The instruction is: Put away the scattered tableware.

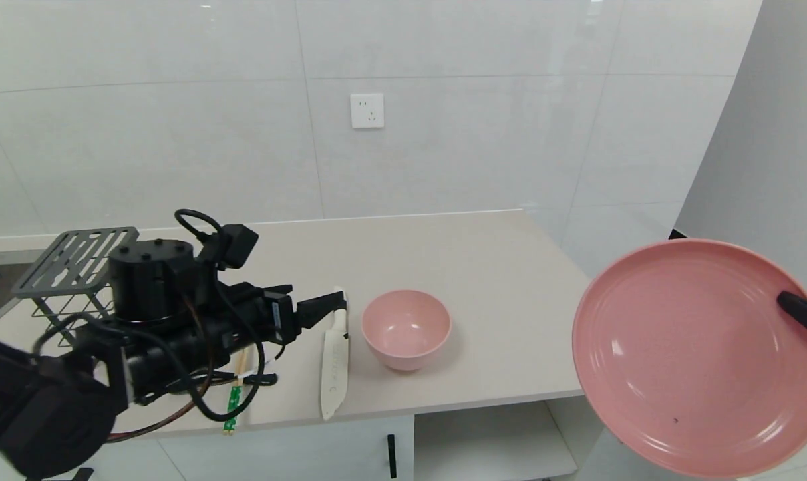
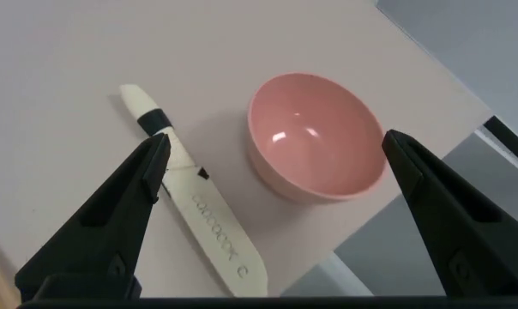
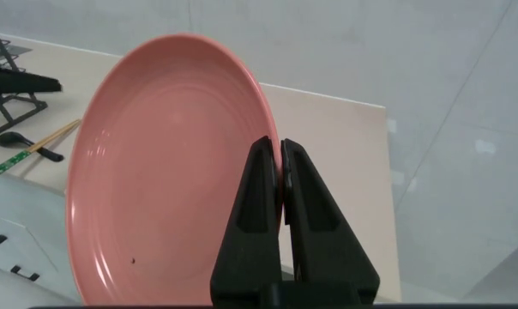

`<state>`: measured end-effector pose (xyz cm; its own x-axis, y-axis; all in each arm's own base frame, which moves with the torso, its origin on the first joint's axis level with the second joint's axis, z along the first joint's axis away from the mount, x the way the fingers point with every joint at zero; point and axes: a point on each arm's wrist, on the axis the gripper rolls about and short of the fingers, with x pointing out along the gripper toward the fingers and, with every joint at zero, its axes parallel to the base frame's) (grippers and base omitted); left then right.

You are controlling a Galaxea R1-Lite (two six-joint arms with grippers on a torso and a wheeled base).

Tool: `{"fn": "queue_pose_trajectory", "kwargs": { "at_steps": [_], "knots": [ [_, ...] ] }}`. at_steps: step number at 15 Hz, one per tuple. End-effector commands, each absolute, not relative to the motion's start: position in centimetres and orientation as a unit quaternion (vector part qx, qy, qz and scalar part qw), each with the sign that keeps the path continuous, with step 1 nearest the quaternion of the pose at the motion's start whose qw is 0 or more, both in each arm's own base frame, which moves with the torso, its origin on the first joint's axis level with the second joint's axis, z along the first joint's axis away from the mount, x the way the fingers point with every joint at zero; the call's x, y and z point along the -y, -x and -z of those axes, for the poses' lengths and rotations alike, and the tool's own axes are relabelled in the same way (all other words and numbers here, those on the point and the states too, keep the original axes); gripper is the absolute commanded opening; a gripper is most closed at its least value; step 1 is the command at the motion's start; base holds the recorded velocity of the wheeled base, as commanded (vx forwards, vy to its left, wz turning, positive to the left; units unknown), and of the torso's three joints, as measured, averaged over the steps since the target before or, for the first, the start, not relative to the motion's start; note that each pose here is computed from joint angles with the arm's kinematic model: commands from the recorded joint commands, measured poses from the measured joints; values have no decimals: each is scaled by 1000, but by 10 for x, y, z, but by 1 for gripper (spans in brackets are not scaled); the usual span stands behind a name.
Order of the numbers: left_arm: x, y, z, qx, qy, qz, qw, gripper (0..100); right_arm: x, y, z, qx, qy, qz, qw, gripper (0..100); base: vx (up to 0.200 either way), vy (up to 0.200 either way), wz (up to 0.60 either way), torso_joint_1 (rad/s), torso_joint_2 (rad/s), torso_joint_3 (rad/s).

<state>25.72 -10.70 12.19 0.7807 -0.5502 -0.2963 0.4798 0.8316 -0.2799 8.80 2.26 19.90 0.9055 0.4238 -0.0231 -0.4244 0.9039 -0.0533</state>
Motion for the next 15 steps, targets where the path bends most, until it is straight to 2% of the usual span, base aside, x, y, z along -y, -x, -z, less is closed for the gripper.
{"fn": "queue_pose_trajectory", "kwargs": {
  "at_steps": [1,6,15],
  "knots": [
    [134,-290,-74,-223,86,271,933,100,-21,-81,-201,11,29,-214,976,0,0,0,0,0,0,0],
    [150,-310,-67,-244,111,269,925,100,-20,-76,-193,5,28,-215,976,0,0,0,0,0,0,0],
    [158,-321,-55,-277,105,265,918,100,-19,-71,-188,6,31,-215,976,0,0,0,0,0,0,0]
  ]
}}
